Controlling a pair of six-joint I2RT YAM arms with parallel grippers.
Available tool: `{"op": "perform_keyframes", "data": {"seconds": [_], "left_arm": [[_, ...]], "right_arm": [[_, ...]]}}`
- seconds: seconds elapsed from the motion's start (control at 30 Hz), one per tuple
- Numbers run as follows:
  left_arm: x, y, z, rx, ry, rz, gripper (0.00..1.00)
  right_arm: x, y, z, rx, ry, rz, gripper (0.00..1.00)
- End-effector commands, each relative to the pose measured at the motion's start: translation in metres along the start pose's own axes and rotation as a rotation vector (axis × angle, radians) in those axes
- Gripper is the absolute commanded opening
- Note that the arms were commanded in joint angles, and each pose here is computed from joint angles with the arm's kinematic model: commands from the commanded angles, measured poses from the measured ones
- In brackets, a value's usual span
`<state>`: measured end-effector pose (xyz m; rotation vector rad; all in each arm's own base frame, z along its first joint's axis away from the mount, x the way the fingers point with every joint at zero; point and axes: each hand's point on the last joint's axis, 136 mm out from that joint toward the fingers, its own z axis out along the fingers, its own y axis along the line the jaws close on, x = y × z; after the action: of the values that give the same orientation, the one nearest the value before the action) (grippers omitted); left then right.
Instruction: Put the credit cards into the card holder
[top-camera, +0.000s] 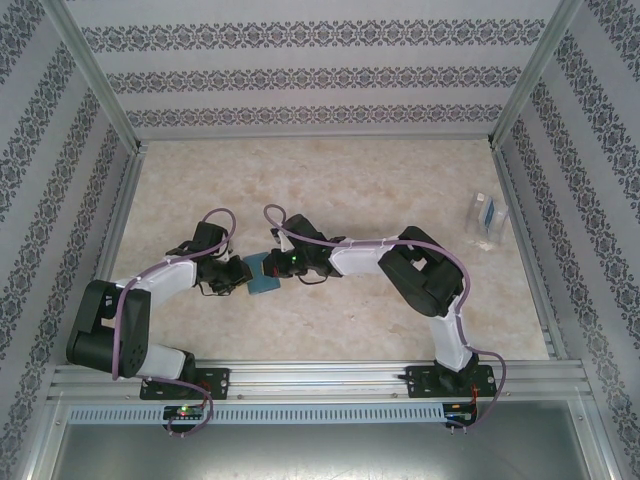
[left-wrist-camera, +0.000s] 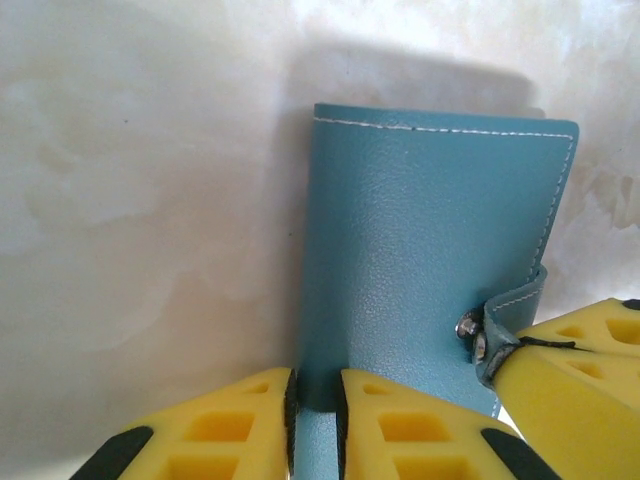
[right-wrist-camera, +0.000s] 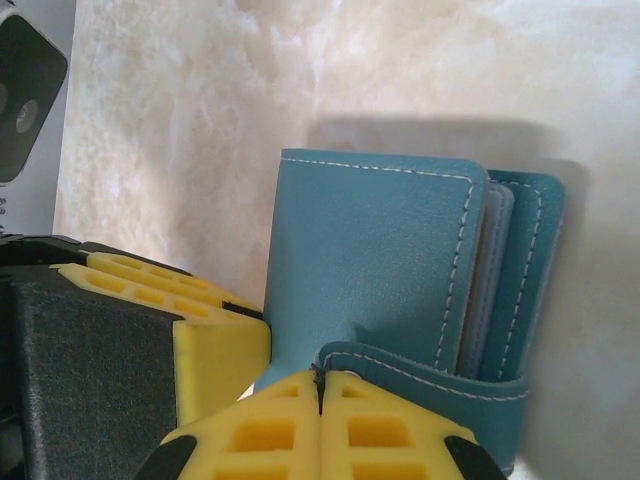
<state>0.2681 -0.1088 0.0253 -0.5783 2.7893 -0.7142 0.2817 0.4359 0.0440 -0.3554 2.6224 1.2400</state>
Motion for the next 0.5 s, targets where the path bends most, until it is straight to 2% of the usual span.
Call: {"op": "perform_keyframes", "data": {"seconds": [0.0, 0.47], "left_arm": [[-0.0046, 0.0013, 0.0005, -0.005, -0.003, 0.008, 0.19], [-0.0049, -0.0014, 0.0007, -0.001, 0.01, 0.012, 0.2]], "right_arm": [[0.0054, -0.0046, 0.0097, 0.028, 0.019, -0.015, 0.01], [0.0018, -0.001, 0.0109, 0.016, 0.024, -0.013, 0.01]]}}
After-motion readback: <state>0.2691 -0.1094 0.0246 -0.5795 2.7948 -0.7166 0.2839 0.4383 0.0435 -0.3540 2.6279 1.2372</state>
